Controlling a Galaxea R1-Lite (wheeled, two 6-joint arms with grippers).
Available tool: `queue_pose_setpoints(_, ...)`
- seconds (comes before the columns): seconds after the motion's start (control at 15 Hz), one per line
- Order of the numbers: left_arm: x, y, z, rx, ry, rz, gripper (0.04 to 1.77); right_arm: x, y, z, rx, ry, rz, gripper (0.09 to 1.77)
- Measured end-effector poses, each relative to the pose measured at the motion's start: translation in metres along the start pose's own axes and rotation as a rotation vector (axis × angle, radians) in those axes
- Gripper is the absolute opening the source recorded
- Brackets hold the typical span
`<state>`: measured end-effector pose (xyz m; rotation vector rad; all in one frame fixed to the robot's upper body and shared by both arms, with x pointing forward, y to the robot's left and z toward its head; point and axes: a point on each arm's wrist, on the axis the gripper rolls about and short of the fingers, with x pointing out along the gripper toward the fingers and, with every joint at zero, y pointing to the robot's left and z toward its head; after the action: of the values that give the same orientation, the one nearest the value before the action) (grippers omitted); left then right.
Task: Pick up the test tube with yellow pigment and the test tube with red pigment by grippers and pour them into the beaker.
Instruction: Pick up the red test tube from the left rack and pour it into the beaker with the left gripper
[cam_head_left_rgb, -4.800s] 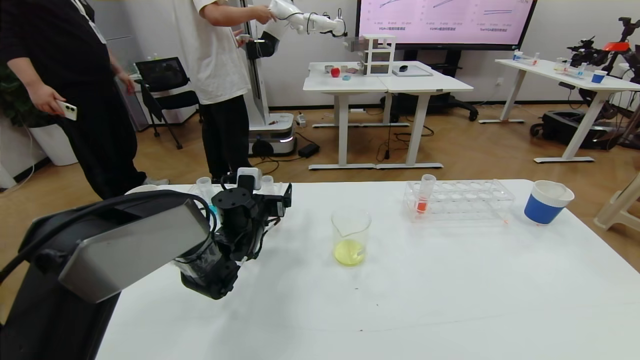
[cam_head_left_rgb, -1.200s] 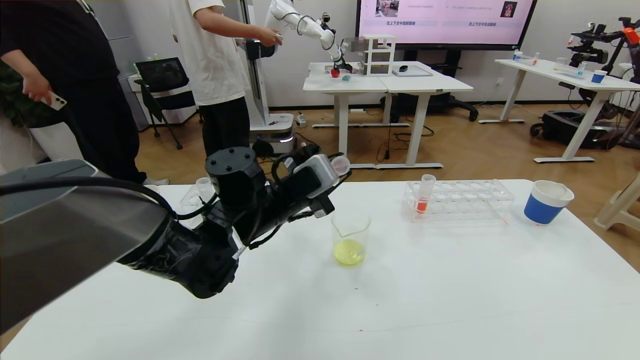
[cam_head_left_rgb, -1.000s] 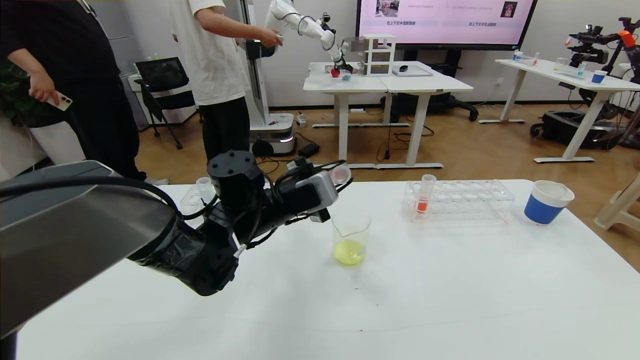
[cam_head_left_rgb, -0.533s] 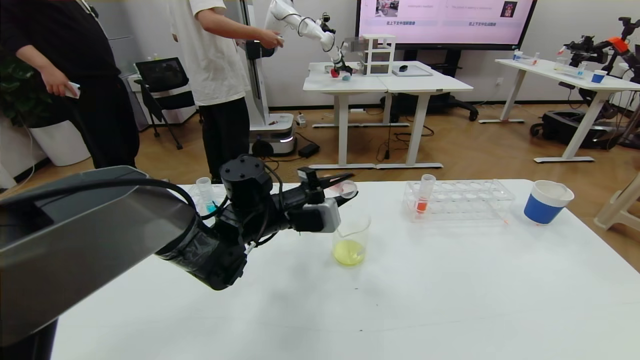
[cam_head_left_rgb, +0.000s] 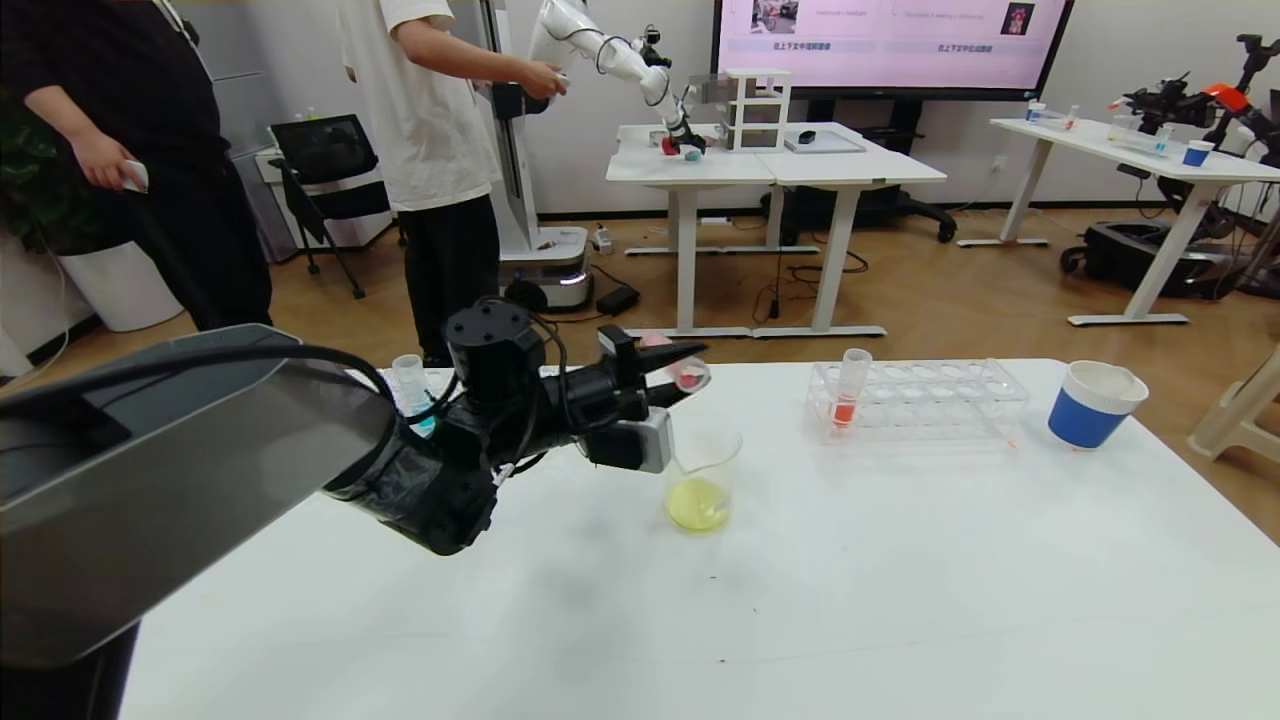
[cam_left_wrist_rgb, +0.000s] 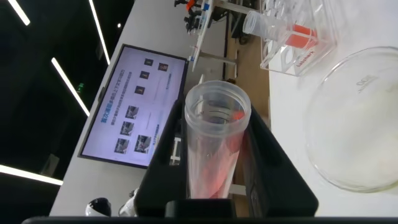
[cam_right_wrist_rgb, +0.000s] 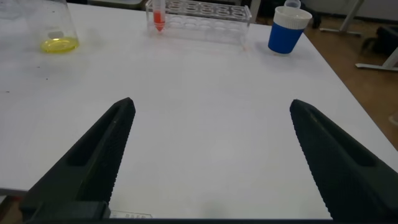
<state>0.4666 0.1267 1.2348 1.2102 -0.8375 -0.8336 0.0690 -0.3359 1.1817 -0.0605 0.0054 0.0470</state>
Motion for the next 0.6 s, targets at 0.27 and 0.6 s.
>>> queue_pose_setpoints(0.27,0.0043,-0.0036,-0.0033,0.074,-0.009,0.0,0.5,0.0,0.0,0.0,0.0,0.0,0.0,1.74)
queue_pose_setpoints(0.6,0.0046,-0.0093,-0.0067,0.141,-0.003,-0.011,0.5,0.0,0.0,0.0,0.0,0.0,0.0,1.74)
